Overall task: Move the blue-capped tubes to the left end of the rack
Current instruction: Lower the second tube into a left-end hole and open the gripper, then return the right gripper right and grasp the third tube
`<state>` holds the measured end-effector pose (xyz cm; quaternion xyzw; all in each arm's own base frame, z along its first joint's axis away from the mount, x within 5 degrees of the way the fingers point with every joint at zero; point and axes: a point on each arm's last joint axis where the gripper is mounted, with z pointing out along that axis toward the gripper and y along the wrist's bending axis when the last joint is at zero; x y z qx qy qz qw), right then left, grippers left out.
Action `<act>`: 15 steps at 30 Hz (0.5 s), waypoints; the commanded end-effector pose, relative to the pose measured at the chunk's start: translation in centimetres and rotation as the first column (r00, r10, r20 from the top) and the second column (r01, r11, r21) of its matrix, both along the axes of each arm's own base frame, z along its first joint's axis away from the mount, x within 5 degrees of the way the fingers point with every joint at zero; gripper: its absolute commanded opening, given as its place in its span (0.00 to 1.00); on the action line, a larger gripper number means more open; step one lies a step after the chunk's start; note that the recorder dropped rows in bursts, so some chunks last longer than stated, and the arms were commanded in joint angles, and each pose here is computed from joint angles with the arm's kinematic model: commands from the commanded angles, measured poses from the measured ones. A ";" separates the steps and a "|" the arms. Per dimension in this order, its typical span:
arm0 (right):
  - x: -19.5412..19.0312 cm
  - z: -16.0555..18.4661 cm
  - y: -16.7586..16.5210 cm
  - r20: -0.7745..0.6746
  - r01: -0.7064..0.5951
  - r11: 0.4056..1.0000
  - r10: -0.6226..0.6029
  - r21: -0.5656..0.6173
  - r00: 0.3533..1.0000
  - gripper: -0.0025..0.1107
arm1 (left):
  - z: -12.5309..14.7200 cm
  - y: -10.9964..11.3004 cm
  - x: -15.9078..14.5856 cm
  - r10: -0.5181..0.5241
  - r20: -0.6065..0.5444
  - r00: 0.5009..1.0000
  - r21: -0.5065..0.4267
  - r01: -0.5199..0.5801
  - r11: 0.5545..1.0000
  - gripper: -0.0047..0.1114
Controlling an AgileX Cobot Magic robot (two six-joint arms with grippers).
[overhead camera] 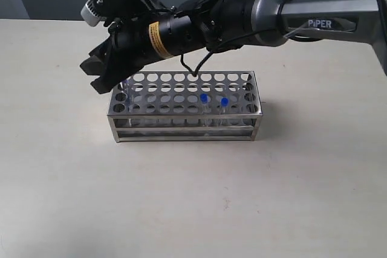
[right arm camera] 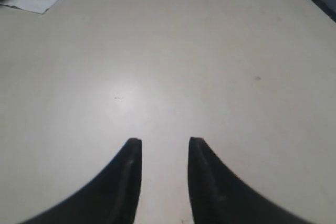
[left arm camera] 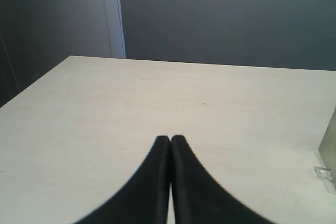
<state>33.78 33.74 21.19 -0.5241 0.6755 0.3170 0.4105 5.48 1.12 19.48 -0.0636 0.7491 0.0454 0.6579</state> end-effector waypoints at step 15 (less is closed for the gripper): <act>2.8 5.3 -11.3 -0.075 0.220 0.972 -0.214 0.081 0.974 0.26 | -0.1 0.0 0.0 -0.007 0.001 1.000 -0.005 0.007 1.000 0.04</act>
